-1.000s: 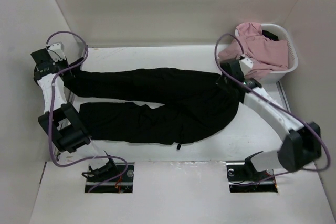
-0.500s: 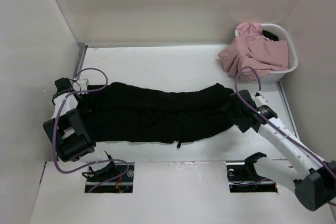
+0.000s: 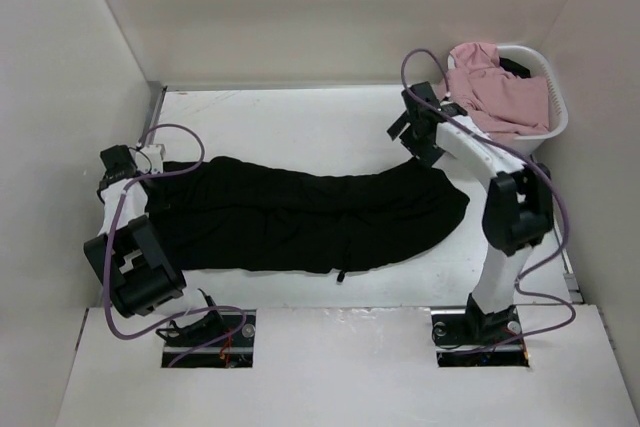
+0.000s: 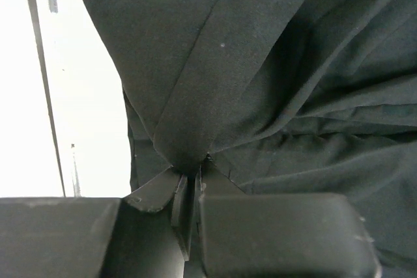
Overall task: Fold and stack the trousers
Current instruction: Fold the trousers
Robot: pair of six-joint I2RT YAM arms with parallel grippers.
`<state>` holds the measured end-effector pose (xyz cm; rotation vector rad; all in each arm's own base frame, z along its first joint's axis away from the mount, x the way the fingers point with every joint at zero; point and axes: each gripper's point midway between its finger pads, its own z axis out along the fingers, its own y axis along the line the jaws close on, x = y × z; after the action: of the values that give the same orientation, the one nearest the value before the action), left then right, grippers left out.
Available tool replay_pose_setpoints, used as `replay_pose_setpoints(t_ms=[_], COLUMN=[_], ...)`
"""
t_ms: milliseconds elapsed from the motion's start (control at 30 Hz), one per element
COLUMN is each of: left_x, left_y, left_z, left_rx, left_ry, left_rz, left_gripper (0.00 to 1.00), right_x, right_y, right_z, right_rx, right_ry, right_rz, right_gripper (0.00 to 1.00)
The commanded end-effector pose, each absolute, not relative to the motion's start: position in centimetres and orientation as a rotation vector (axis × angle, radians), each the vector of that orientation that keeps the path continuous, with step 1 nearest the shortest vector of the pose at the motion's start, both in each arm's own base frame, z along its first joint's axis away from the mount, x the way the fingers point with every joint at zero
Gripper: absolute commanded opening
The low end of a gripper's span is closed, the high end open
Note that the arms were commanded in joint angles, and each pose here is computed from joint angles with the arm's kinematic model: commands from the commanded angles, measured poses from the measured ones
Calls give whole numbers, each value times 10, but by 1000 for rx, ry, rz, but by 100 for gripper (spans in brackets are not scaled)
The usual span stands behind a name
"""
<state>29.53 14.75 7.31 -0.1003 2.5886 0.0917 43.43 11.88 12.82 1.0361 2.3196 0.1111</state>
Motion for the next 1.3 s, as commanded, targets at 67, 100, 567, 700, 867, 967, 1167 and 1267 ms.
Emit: replay_pose_setpoints(t_ms=[67,100,567,700,867,967,1167,1267], left_x=[307,309,372,392,373,338,271,257], left_y=[166,169,205,210,198,174,146,144], left_z=[90,93,176,232,232,177,106,99], left_rx=[-141,-163,-272,-264,-234,-212,-160,-115], left_ry=[2504,2492,2252,2124,2154,2309,2506,2530], left_rz=[143,144,128,146,146,90,113,158], left_gripper=[2,2,1,1,2,2,2,4], right_x=[413,406,428,414,354,315,214,206], right_y=[100,96,77,86,63,63,40,24], right_z=[85,76,150,214,202,154,83,103], right_rx=[1075,1099,871,731,840,943,1296,1289], right_ry=[2503,2528,2293,2054,1901,1947,2118,2057], right_rz=[-50,-54,188,318,348,387,211,194], right_gripper=[100,97,0,0,2,16,62,73])
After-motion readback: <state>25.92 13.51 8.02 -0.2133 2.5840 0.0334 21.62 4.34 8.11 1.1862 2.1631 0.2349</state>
